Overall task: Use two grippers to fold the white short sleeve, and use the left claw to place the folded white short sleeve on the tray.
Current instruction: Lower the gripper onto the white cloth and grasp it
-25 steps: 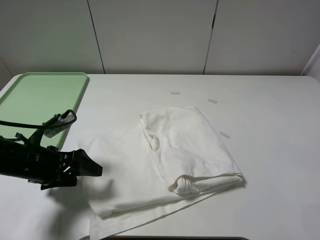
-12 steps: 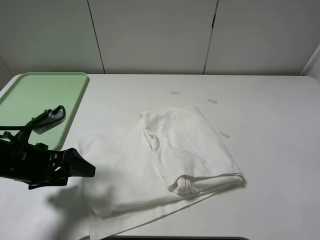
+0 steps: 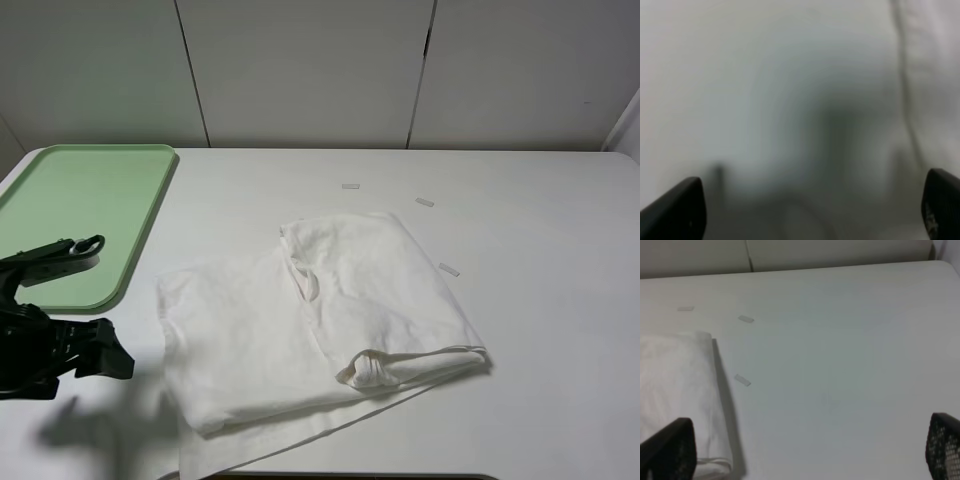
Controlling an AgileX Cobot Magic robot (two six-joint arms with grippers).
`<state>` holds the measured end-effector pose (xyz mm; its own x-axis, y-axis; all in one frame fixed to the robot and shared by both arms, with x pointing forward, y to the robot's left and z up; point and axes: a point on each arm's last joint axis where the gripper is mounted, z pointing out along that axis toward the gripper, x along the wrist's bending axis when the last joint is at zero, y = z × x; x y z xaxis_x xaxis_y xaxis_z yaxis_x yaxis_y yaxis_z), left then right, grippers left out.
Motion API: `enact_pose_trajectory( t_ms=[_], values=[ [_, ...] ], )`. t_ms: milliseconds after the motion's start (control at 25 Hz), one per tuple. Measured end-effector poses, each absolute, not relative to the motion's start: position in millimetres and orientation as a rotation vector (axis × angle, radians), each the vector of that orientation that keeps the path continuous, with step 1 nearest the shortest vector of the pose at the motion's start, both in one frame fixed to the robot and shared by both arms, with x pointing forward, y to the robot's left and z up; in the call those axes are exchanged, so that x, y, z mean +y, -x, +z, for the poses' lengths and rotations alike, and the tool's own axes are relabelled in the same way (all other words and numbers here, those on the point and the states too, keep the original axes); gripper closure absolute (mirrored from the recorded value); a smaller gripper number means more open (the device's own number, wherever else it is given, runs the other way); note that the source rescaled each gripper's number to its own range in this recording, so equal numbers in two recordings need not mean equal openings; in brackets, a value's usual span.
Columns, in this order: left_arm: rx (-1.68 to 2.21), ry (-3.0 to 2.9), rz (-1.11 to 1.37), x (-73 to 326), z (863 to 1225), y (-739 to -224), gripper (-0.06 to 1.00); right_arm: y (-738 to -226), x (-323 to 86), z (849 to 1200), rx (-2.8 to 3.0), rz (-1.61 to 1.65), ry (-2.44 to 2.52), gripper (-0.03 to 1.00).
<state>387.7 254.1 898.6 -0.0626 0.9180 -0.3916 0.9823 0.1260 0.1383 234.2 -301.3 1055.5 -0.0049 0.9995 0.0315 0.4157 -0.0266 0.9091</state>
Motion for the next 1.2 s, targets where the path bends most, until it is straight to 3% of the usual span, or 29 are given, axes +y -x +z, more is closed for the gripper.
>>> enact_pose_trajectory(
  t_ms=[480, 640, 880, 1200],
  values=[
    [2.136, -1.855, -0.008, 265, 896, -392, 0.15, -234, -301, 1055, 1.513, 1.007, -1.537, -0.03],
    [2.111, -1.862, -0.023, 262, 896, -392, 0.15, -234, -301, 1055, 1.513, 1.007, -1.537, -0.03],
    [1.923, -1.793, -0.242, 240, 903, -391, 0.15, -234, -301, 1055, 1.513, 1.007, -1.537, -0.03],
    [1.772, -1.691, -0.162, 236, 894, -383, 0.15, -234, -301, 1055, 1.513, 1.007, -1.537, -0.03]
  ],
)
